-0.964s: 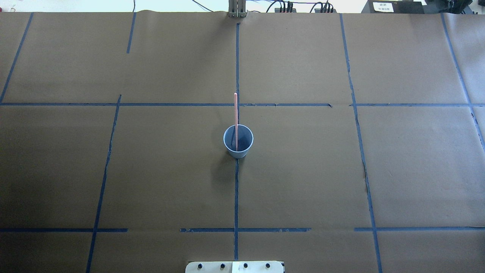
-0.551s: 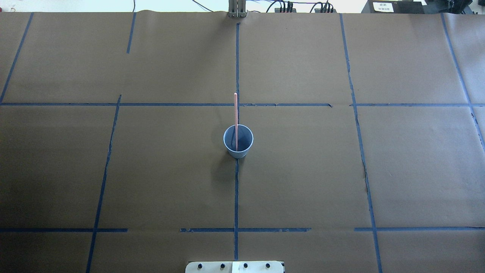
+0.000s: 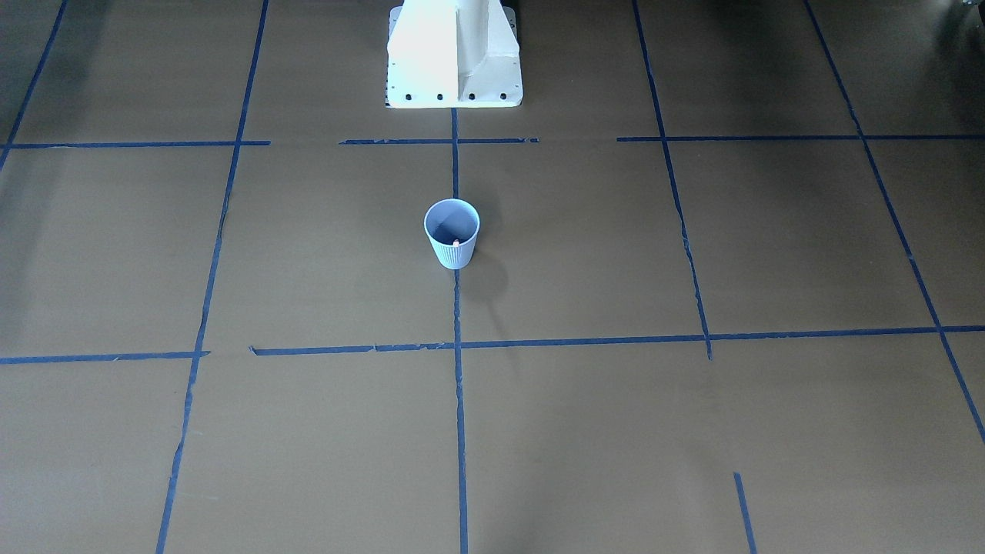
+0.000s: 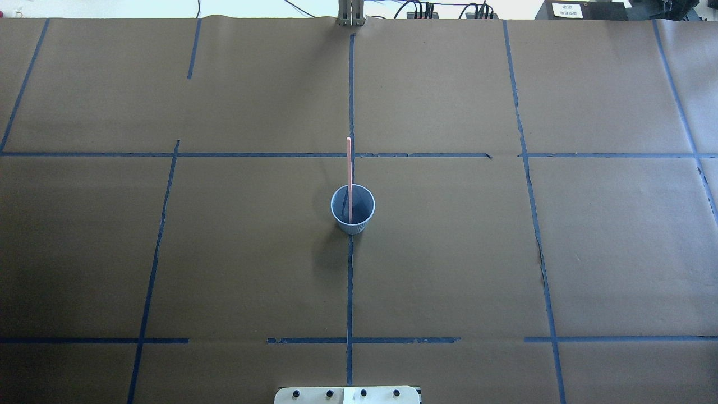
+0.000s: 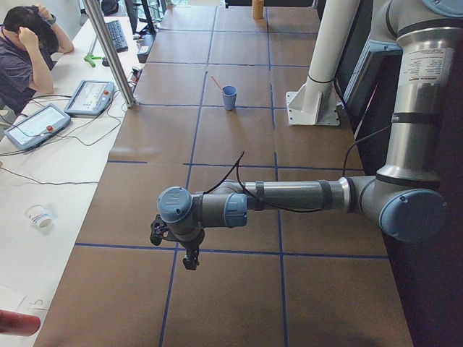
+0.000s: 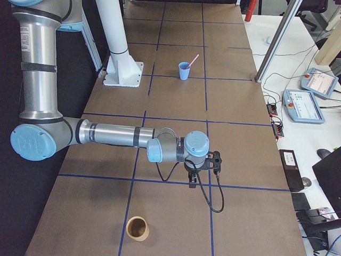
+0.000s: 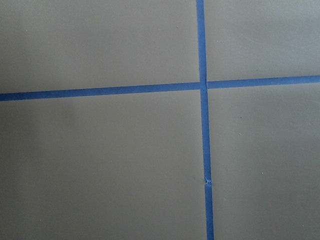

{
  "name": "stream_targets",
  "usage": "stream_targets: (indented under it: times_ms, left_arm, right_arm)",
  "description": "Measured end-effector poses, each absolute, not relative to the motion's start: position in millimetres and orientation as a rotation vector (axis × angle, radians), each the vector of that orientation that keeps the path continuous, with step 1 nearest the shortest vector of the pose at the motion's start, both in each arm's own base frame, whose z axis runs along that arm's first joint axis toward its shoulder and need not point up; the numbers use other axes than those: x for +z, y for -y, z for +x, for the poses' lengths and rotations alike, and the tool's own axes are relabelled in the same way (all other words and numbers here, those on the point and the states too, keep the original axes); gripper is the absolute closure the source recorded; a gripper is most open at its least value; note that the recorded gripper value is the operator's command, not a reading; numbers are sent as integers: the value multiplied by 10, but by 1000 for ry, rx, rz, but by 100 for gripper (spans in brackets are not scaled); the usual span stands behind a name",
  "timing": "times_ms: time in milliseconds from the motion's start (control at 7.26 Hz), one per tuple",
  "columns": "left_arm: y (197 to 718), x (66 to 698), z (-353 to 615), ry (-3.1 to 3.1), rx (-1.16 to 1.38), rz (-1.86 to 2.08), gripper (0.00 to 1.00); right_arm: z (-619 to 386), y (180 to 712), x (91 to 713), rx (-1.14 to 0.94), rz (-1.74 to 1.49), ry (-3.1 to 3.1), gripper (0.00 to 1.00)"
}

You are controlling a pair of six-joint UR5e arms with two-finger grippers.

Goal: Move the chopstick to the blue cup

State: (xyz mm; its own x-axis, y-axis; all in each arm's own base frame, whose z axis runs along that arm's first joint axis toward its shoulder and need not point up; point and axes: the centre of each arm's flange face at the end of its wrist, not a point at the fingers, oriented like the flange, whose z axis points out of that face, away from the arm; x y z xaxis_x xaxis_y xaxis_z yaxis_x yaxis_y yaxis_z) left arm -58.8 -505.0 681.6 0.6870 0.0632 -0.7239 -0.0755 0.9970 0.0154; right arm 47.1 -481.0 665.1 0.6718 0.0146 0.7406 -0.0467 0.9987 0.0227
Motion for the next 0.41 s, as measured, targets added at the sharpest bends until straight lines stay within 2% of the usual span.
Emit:
stream_targets:
  times_ms: [413]
  left_arm:
    - [5058, 6803, -587, -810, 79, -13, 0]
  right_arm:
    - [470, 4814, 6638, 34, 44, 835, 0]
